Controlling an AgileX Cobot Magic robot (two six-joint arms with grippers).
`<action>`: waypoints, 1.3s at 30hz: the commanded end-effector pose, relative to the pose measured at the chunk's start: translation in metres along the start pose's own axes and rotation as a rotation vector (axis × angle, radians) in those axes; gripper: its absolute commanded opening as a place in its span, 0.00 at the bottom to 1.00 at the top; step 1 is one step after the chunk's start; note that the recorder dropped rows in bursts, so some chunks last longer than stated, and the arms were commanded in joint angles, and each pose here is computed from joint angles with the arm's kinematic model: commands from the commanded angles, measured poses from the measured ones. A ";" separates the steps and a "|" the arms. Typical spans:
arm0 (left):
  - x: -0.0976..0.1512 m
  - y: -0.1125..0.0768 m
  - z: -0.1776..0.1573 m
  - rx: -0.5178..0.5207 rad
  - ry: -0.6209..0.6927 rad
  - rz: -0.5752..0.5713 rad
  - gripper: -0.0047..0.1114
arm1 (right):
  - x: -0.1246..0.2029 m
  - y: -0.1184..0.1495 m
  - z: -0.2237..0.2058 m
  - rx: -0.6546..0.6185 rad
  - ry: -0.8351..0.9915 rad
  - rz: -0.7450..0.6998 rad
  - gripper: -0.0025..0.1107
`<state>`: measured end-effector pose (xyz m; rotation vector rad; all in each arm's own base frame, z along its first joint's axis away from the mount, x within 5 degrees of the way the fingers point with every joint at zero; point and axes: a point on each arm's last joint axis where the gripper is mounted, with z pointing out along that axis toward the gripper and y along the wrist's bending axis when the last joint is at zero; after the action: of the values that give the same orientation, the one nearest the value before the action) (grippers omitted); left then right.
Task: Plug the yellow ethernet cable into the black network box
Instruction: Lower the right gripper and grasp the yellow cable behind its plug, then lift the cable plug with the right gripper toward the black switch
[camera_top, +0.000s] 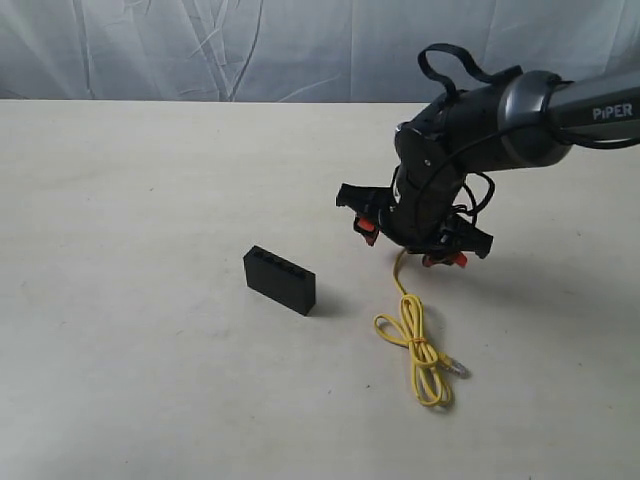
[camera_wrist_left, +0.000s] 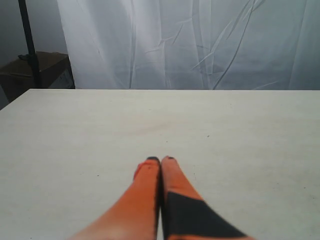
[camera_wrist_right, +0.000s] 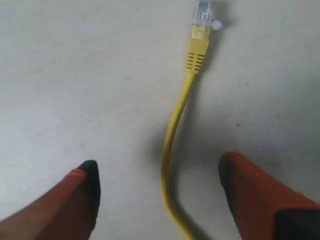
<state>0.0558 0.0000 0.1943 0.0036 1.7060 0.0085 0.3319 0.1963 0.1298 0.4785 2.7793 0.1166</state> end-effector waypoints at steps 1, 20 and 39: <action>0.000 0.000 0.000 0.000 -0.014 -0.001 0.04 | -0.002 0.003 0.004 -0.023 -0.017 0.004 0.61; 0.000 0.000 0.000 0.000 -0.014 -0.001 0.04 | 0.001 -0.008 0.023 0.113 -0.018 -0.124 0.04; 0.000 0.000 0.000 0.000 -0.014 -0.001 0.04 | -0.015 -0.008 -0.051 0.011 -0.044 -1.233 0.02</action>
<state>0.0558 0.0000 0.1943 0.0036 1.7060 0.0085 0.3287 0.1810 0.1801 -1.1233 2.5223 -0.2626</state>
